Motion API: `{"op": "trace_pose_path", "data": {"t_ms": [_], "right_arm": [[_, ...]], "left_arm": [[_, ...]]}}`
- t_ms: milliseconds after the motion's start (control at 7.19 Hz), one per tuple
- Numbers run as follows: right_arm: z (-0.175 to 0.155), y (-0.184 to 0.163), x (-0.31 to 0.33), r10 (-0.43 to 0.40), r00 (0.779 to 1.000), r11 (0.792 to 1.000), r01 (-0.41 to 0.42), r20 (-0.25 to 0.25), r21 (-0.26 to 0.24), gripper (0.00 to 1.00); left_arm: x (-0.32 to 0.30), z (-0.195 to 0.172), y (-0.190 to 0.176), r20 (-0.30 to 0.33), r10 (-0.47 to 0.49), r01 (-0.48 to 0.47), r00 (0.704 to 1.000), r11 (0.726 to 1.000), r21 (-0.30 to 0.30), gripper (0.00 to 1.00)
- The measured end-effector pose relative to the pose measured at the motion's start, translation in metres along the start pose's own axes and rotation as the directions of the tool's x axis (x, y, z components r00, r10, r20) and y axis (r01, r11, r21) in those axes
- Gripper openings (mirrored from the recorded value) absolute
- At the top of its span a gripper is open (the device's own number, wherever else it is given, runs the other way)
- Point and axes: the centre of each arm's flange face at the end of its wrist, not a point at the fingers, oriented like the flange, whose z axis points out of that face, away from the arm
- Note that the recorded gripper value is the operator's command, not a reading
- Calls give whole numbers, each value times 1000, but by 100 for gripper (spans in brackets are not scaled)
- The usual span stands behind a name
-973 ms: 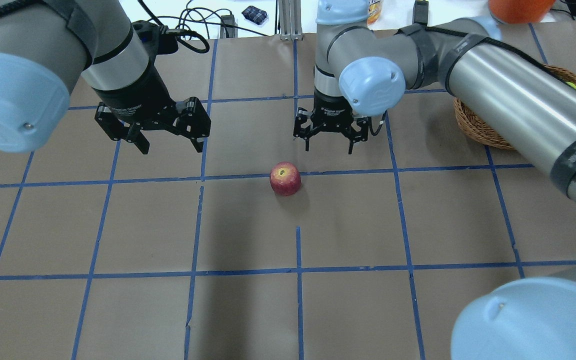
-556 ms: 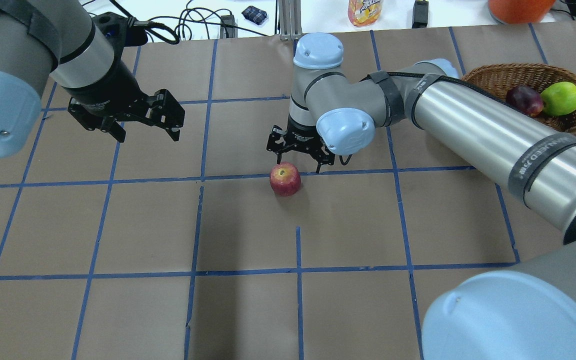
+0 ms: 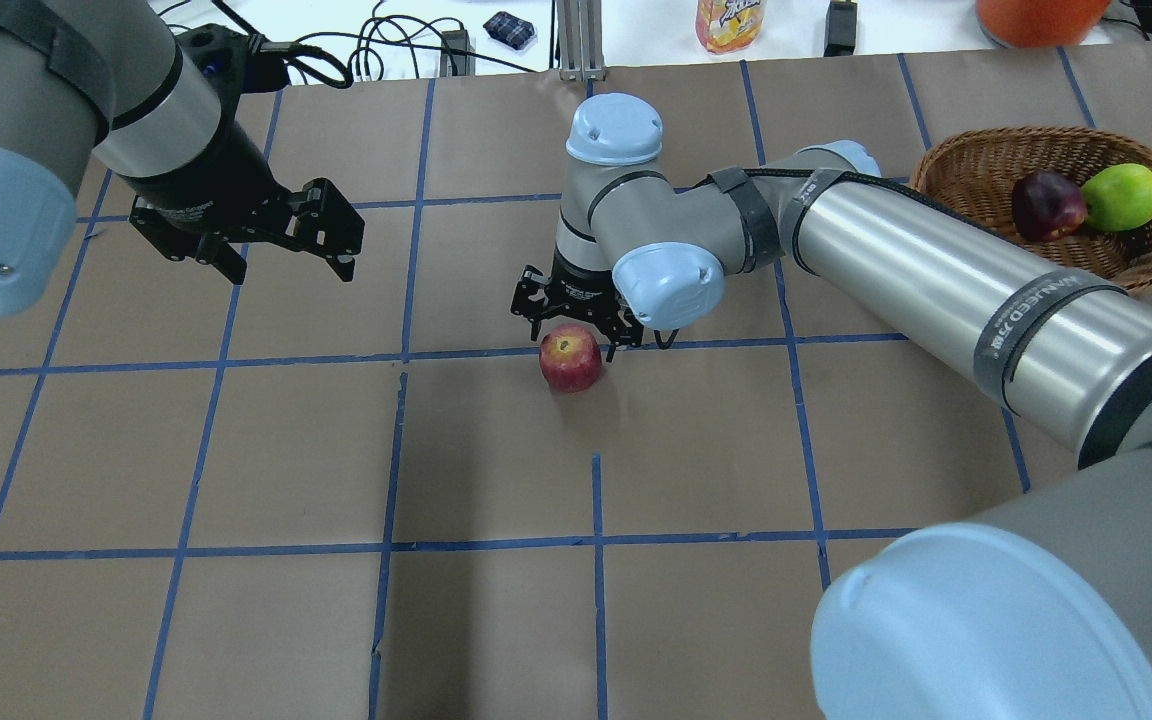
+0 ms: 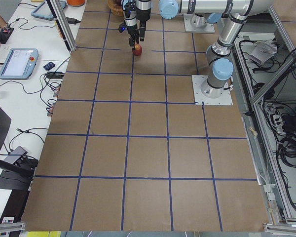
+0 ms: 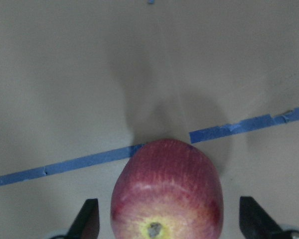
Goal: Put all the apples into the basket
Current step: 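Lift the red apple into the basket with the right gripper and release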
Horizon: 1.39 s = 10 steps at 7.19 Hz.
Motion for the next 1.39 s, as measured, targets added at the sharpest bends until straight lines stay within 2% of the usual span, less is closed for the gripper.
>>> {"op": "trace_pose_path", "data": {"t_ms": [278, 417, 556, 834, 973, 1251, 1390], "right_arm": [[16, 2, -6, -13, 1000, 1000, 13, -6, -10, 100], [25, 2, -10, -21, 1000, 1000, 21, -2, -3, 43], [29, 2, -11, -26, 1000, 1000, 26, -2, 5, 0], [23, 0, -12, -33, 999, 999, 33, -4, 28, 0], [7, -3, -12, -37, 999, 998, 37, 0, 55, 0], [-47, -14, 3, -46, 998, 993, 50, -33, 104, 0], [-84, -30, 28, -44, 997, 993, 50, -58, 103, 0]], "left_arm": [[-1, -2, -1, 0, -2, 2, 1000, 1000, 4, 100], [-1, -2, -1, 0, -2, 2, 1000, 1000, 3, 100], [-1, 0, 0, 1, -2, 2, 1000, 1000, 0, 100], [-2, 1, 0, 0, -4, 4, 1000, 1000, -6, 100], [-3, 1, 0, 0, -6, 6, 1000, 1000, -8, 100], [-3, 1, 0, 0, -6, 6, 1000, 1000, -8, 100], [-3, 1, 0, -1, -6, 6, 1000, 1000, -8, 100]]}}
